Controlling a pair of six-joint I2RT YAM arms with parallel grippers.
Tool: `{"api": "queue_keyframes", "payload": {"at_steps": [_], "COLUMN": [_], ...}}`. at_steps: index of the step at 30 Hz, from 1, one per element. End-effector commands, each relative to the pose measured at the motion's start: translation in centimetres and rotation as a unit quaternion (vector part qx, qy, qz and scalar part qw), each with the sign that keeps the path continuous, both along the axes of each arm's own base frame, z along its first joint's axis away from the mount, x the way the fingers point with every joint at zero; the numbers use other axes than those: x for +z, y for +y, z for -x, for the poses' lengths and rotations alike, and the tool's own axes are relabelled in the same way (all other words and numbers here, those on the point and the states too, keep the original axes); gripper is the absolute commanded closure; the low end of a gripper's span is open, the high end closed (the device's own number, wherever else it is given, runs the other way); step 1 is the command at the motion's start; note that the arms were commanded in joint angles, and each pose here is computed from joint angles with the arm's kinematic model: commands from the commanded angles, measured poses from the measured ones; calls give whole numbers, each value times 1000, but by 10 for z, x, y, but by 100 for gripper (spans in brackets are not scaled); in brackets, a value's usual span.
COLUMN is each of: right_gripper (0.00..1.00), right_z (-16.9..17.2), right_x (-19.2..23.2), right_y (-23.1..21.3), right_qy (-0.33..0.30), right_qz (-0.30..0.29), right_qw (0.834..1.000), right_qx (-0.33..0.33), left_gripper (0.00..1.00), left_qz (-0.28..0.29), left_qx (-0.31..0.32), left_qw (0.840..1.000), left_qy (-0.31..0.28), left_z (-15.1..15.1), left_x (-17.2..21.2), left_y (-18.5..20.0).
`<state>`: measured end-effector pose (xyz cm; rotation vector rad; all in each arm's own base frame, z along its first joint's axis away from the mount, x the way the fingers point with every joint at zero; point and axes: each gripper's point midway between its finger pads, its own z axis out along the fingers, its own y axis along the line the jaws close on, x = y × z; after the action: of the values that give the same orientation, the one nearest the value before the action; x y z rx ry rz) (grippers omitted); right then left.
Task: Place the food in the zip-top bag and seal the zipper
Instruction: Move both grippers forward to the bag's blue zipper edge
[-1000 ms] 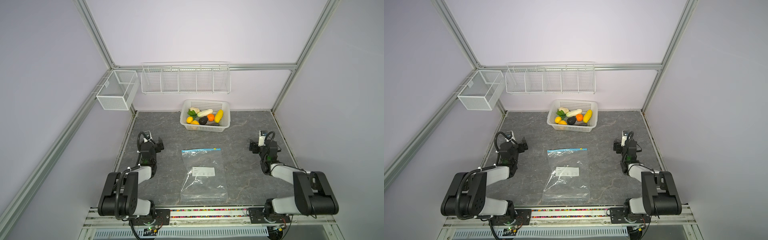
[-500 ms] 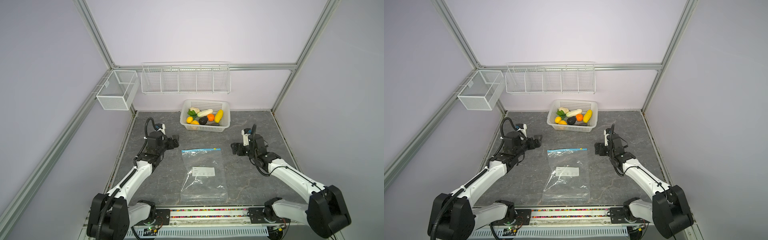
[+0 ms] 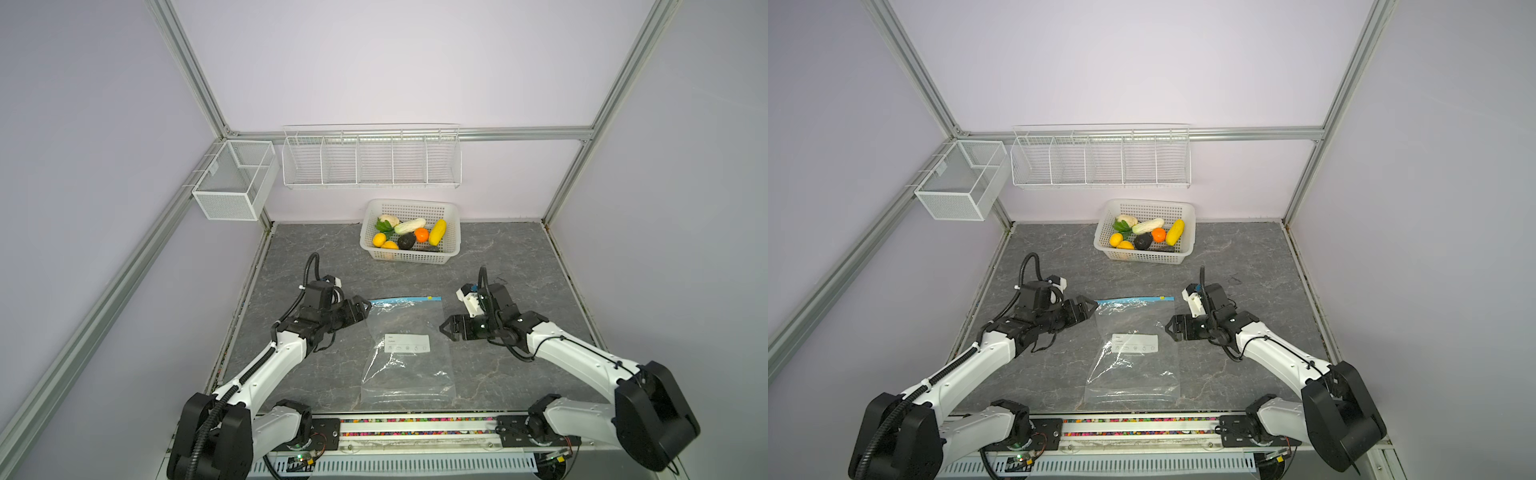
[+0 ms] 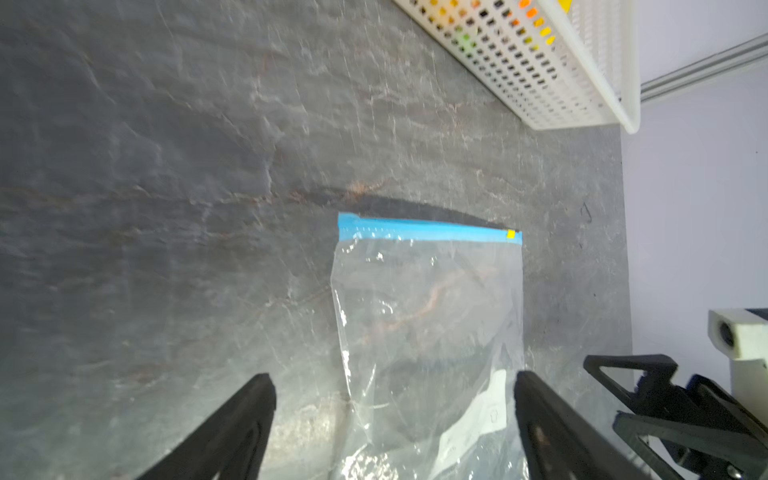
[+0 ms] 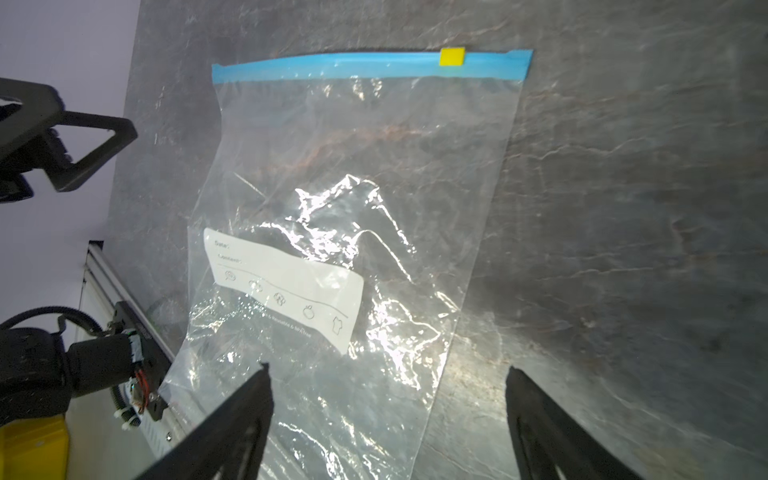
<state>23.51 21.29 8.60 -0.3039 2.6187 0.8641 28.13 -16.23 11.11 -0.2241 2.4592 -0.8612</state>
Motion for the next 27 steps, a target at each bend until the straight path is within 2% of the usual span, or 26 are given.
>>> {"api": "queue_keyframes", "payload": {"at_steps": [1,4,8,12,20,27], "right_gripper": [11,10,9,8,7,6], "right_z": [26,41,58,67,64,65], "right_x": [-18,-29,-42,-50,-47,-46], "right_y": [10,15,18,19,32,47], "right_qy": [58,85,104,120,116,101], "right_qz": [-16,-10,-1,4,-24,-32], "right_qw": [998,996,993,990,989,989], "right_qx": [24,40,62,77,83,101], "left_gripper": [10,10,11,12,19,22], "left_qz": [39,56,74,69,85,93], "left_qx": [2,3,1,-8,-15,-8], "left_qw": [999,997,996,996,992,993], "left_qy": [33,54,53,54,90,74], "left_z": [11,15,11,7,-1,-21], "left_x": [-13,-24,-26,-28,-52,-51], "left_y": [-11,-15,-21,-25,-38,-45]}}
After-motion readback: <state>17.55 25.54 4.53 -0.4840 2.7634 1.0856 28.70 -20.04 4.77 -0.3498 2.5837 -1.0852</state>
